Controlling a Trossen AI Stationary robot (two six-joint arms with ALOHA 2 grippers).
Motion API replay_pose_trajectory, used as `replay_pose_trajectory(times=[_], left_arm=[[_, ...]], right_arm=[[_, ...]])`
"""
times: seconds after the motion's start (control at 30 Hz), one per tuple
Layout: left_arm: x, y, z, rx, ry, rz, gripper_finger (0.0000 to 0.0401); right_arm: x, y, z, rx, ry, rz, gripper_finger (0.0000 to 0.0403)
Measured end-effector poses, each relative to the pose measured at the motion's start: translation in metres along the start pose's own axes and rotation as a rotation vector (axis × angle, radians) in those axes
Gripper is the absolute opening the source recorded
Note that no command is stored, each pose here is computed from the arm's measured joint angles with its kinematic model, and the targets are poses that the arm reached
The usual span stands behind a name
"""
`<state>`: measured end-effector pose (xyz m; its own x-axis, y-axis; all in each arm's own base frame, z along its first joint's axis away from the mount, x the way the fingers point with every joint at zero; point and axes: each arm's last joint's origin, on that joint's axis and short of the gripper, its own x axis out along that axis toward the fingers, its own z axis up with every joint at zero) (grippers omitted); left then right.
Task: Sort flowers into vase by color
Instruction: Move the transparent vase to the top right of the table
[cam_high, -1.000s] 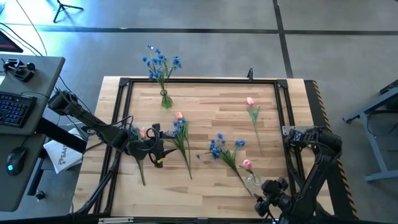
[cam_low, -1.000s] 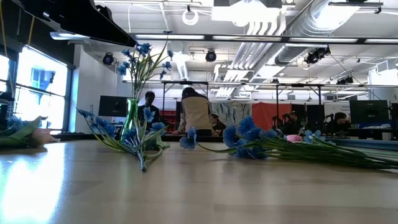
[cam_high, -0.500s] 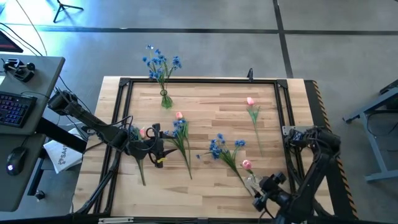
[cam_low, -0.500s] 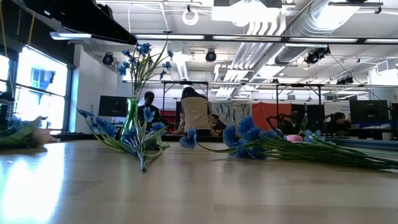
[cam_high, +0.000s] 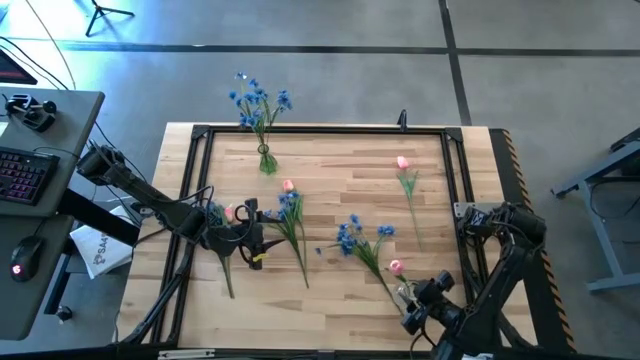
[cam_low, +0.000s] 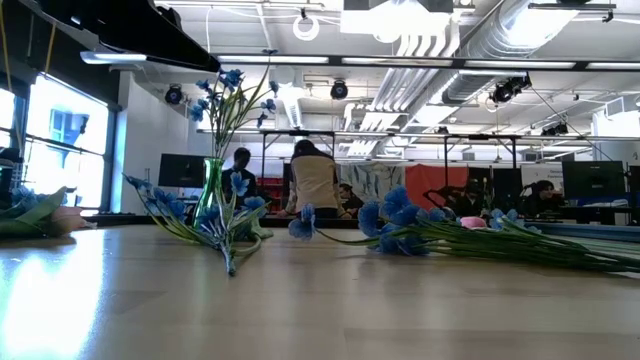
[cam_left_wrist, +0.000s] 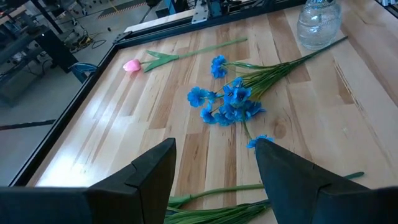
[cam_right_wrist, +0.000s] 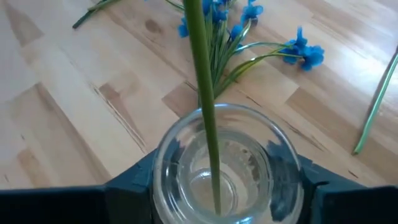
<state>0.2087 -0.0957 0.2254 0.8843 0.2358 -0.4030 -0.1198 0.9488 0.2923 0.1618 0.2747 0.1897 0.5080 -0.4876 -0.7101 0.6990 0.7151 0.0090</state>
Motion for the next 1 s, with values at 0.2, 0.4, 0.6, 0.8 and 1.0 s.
replay_pose_trajectory(times=[0.2, 0.4, 0.6, 0.8, 1.0], left_arm=[[0.0, 0.0, 0.0, 0.0, 0.0, 0.0, 0.0211], [0.0, 0.0, 0.003, 0.016, -0.026, -0.001, 0.0211], [0.0, 0.0, 0.005, 0.035, -0.042, 0.0, 0.0211], [0.002, 0.002, 0.004, 0.025, -0.031, 0.011, 0.0211], [0.002, 0.002, 0.002, 0.008, -0.013, 0.011, 0.0211]], right_arm=[[0.005, 0.002, 0.007, 0.065, -0.073, 0.008, 0.0188], [0.028, 0.0, 0.043, 0.056, -0.222, -0.085, 0.0188], [0.055, -0.015, 0.113, -0.003, -0.217, -0.238, 0.0188], [0.089, -0.056, 0.18, -0.108, -0.173, -0.358, 0.0188], [0.142, -0.101, 0.202, -0.114, -0.148, -0.173, 0.0188]])
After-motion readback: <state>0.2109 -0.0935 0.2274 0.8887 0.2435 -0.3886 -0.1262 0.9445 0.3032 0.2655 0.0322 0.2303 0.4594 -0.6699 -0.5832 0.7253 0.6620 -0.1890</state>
